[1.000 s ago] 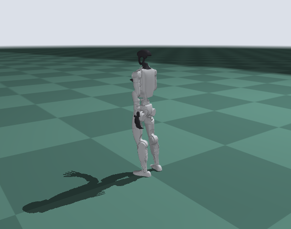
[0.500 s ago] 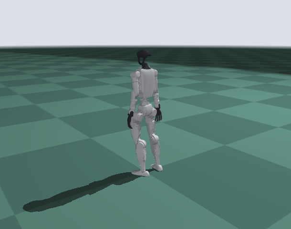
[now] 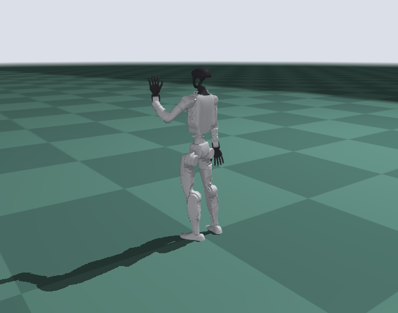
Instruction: In place motions
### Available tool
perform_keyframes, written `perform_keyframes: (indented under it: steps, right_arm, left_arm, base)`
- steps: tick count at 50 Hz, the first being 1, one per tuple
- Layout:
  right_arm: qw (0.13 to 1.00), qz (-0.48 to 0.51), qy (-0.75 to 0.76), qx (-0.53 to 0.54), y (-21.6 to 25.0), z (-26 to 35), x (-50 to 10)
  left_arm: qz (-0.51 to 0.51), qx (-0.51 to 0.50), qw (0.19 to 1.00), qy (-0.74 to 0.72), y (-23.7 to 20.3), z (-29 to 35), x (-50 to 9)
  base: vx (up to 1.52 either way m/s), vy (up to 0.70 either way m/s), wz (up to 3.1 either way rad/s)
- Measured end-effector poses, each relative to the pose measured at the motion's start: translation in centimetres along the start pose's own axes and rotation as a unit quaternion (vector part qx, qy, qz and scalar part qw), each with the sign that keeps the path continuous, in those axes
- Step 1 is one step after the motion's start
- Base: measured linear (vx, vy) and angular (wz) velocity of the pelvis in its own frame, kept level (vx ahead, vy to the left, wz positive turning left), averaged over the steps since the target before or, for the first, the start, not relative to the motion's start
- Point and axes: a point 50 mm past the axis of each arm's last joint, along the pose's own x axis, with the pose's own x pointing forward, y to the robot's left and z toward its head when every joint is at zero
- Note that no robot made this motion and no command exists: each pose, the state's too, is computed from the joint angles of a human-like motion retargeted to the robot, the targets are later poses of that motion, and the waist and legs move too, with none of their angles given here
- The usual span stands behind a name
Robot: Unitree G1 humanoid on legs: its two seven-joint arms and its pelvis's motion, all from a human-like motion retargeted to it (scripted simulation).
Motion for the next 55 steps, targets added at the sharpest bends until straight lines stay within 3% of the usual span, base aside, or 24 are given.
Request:
perform_keyframes:
  steps: [4,7,13,15,19,24,27,30,34,37,38,40,42,43,45,50,55]
  right_arm:
    - [1.0,0.006,-0.001,0.021,-0.5,0.0,-0.1]
    - [0.999,-0.004,-0.009,0.049,-1.0,0.2,-0.2]
    - [0.997,-0.004,-0.008,0.083,-0.9,-0.2,-0.2]
    - [0.996,-0.004,-0.006,0.085,-0.9,-0.4,-0.2]
    - [0.996,-0.008,-0.008,0.089,-1.1,-0.3,-0.2]
    - [0.995,-0.006,-0.007,0.099,-0.9,-0.3,-0.2]
    - [0.994,-0.003,-0.005,0.106,-0.8,-0.4,-0.2]
    - [0.994,-0.004,-0.001,0.109,-0.8,-0.6,-0.2]
    - [0.995,-0.003,-0.001,0.104,-0.8,-0.5,-0.2]
    - [0.995,-0.001,-0.005,0.101,-0.8,-0.3,-0.2]
    - [0.995,0.0,-0.007,0.101,-0.7,-0.3,-0.2]
    - [0.995,0.001,-0.01,0.102,-0.6,-0.2,-0.1]
    - [0.995,0.003,-0.013,0.102,-0.5,-0.1,-0.1]
    - [0.995,0.005,-0.014,0.102,-0.5,-0.1,-0.1]
    - [0.994,0.007,-0.016,0.103,-0.5,0.1,-0.1]
    - [0.994,0.006,-0.021,0.109,-0.5,0.1,-0.1]
    - [0.995,0.014,-0.017,0.098,-0.3,0.1,-0.1]
  left_arm:
    - [0.085,-0.034,0.996,-0.019,-0.2,0.8,2.7]
    - [0.081,-0.052,0.995,0.03,-1.3,0.2,4.1]
    - [-0.173,-0.088,0.945,0.262,-5.4,-4.4,2.9]
    - [-0.215,-0.101,0.924,0.3,-6.0,-5.2,2.0]
    - [-0.116,-0.075,0.974,0.181,-3.7,-3.4,2.8]
    - [0.078,0.061,0.991,-0.086,0.1,1.0,1.7]
    - [0.109,0.076,0.977,-0.167,1.1,2.6,-0.7]
    - [0.098,0.028,0.982,-0.157,1.1,3.4,-4.3]
    - [-0.031,0.052,0.997,-0.046,0.3,2.8,-10.2]
    - [-0.286,0.103,0.947,0.107,-1.8,1.2,-15.3]
    - [-0.415,0.115,0.885,0.177,-2.7,0.2,-17.3]
    - [-0.659,0.107,0.669,0.326,-2.8,-1.7,-22.2]
    - [-0.758,0.094,0.465,0.447,-1.1,-2.6,-25.9]
    - [-0.763,0.073,0.434,0.473,-0.7,-2.6,-26.7]
    - [-0.721,0.055,0.496,0.48,-1.0,-2.8,-26.1]
    - [-0.488,0.174,0.763,0.386,0.0,-3.9,-19.6]
    - [-0.207,0.133,0.962,0.119,1.2,-0.4,-11.8]
  base:
    - [-0.01,0.05,-0.13]
    - [0.01,0.05,-0.26]
    - [0.0,0.01,-0.04]
    - [0.0,0.0,0.0]
    - [0.0,0.0,-0.14]
    - [-0.01,-0.01,-0.21]
    - [0.0,0.0,0.0]
    - [0.0,0.0,0.0]
    - [0.0,0.0,0.0]
    - [0.0,0.0,0.0]
    - [0.0,0.0,0.0]
    - [-0.03,-0.02,0.04]
    - [-0.06,-0.04,0.1]
    - [0.0,0.0,0.0]
    - [-0.02,-0.01,0.26]
    - [0.02,0.04,0.34]
    - [0.02,0.03,0.11]
